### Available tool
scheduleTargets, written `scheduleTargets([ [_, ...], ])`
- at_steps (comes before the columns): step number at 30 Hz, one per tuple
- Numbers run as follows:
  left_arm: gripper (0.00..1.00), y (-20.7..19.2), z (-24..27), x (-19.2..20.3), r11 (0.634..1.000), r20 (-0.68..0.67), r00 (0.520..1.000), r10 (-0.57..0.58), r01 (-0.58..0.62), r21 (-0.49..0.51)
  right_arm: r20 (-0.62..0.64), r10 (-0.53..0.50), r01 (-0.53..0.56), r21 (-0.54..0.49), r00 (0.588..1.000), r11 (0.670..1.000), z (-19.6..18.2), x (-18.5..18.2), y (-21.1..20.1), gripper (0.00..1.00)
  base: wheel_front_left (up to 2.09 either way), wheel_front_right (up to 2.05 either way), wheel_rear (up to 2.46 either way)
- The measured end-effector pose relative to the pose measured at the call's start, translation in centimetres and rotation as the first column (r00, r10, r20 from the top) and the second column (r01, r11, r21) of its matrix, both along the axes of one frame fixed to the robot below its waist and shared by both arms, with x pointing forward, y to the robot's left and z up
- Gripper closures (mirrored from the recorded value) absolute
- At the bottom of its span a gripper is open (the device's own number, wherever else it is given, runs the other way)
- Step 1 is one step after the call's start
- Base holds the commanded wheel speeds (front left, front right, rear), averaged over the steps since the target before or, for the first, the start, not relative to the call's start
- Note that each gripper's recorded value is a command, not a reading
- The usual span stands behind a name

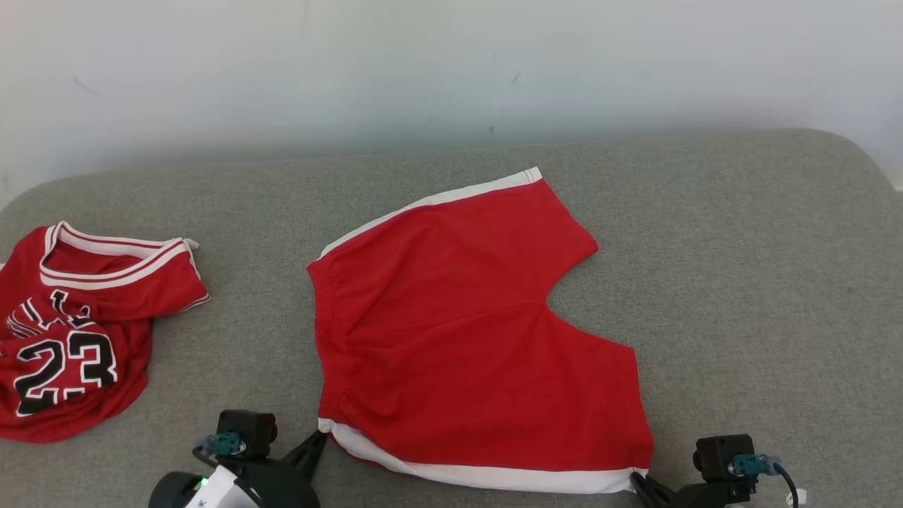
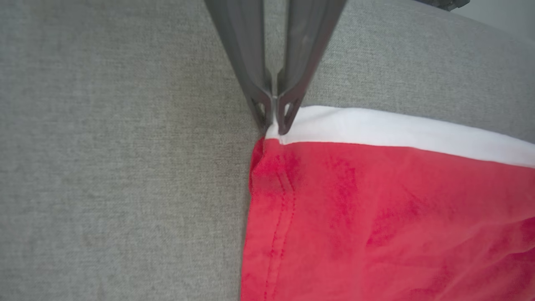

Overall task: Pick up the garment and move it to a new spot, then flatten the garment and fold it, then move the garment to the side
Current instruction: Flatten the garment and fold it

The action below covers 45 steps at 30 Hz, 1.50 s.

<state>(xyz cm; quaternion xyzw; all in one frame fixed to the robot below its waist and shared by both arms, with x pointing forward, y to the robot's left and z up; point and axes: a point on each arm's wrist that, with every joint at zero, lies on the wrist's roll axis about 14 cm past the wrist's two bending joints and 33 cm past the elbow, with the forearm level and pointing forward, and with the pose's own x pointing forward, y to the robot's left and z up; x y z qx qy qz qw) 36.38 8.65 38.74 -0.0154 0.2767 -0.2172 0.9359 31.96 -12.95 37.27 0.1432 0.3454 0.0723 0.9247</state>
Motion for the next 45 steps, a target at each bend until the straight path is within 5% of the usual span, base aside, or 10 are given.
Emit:
scheduleTargets([
  [11, 1.00, 0.9, 1.9, 1.1, 0.998, 0.083, 0.996, 0.044, -0.040, -0.044, 0.143, -0.052, 0.038, 0.105, 0.988, 0.994, 4.1, 2.0, -0.5, 1.00, 0.00, 0.00, 0.00],
  [21, 1.00, 0.3, 1.9, 0.6, 0.999, 0.079, 0.997, 0.006, -0.003, -0.037, 0.207, -0.030, 0.016, 0.072, 0.978, 0.997, 6.0, 3.2, -1.5, 1.00, 0.00, 0.00, 0.00],
  [23, 0.65, 0.7, 1.4, 0.3, 1.000, 0.065, 0.998, 0.005, -0.003, -0.019, 0.183, -0.022, 0.009, 0.071, 0.983, 0.997, 5.4, 2.9, -1.2, 1.00, 0.00, 0.00, 0.00],
  [24, 0.14, 1.1, 1.2, 0.2, 1.000, 0.061, 0.998, 0.004, -0.004, -0.006, 0.177, -0.019, 0.006, 0.074, 0.984, 0.997, 5.3, 2.8, -1.0, 0.56, 0.00, 0.00, 0.00],
  [25, 0.00, 1.4, 0.9, 0.0, 1.000, 0.053, 0.999, 0.008, -0.008, 0.000, 0.167, -0.020, 0.007, 0.075, 0.986, 0.997, 5.0, 2.6, -0.9, 0.00, 0.00, 0.00, 0.00],
  [45, 0.05, -0.5, 1.8, -0.3, 0.998, 0.077, 0.996, -0.051, 0.055, -0.044, 0.031, -0.030, 0.028, 0.062, 0.999, 0.998, 1.9, 0.5, -0.8, 0.00, 0.00, 0.00, 0.00],
])
